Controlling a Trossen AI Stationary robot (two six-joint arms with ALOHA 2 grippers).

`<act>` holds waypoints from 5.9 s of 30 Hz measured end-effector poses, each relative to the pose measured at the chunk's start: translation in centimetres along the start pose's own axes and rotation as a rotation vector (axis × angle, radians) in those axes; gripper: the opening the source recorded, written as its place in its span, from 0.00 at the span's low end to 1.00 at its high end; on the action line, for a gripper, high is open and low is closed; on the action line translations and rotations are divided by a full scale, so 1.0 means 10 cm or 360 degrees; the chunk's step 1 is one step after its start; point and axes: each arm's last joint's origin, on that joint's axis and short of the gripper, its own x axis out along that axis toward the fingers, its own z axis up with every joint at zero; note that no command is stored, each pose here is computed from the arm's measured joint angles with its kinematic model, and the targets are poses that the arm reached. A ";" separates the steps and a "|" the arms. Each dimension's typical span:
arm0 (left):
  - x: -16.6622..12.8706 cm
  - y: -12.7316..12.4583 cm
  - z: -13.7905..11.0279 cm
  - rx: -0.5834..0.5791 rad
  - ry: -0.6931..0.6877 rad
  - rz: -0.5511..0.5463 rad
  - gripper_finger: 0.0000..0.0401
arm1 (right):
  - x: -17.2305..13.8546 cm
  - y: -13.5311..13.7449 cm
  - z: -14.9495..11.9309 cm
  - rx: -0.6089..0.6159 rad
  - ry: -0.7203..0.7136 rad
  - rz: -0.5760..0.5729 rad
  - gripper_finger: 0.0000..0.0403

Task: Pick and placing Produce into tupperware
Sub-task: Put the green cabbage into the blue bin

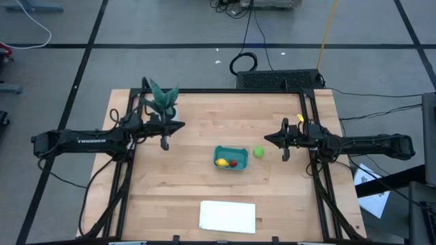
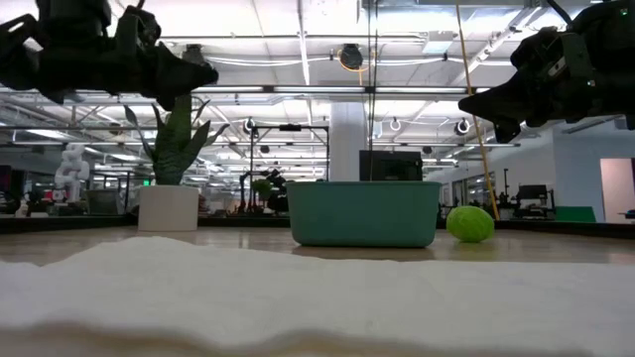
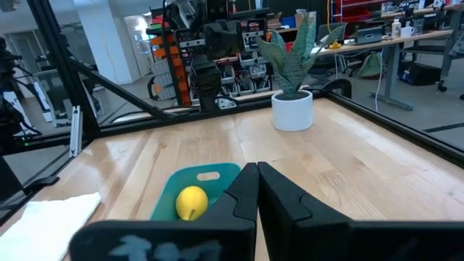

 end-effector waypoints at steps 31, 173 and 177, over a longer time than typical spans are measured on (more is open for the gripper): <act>-0.13 -0.06 -0.22 0.0153 -0.0070 -0.0074 0.01 | 0.13 0.02 0.23 0.0180 0.0084 -0.0036 0.00; -0.13 -0.06 -0.29 0.0196 0.0055 -0.0063 0.06 | 1.11 -0.09 0.05 0.1015 0.1983 -0.0818 0.70; -0.13 -0.06 -0.29 0.0197 0.0055 -0.0063 0.06 | 1.09 -0.12 -0.02 0.1033 0.1950 -0.0820 0.70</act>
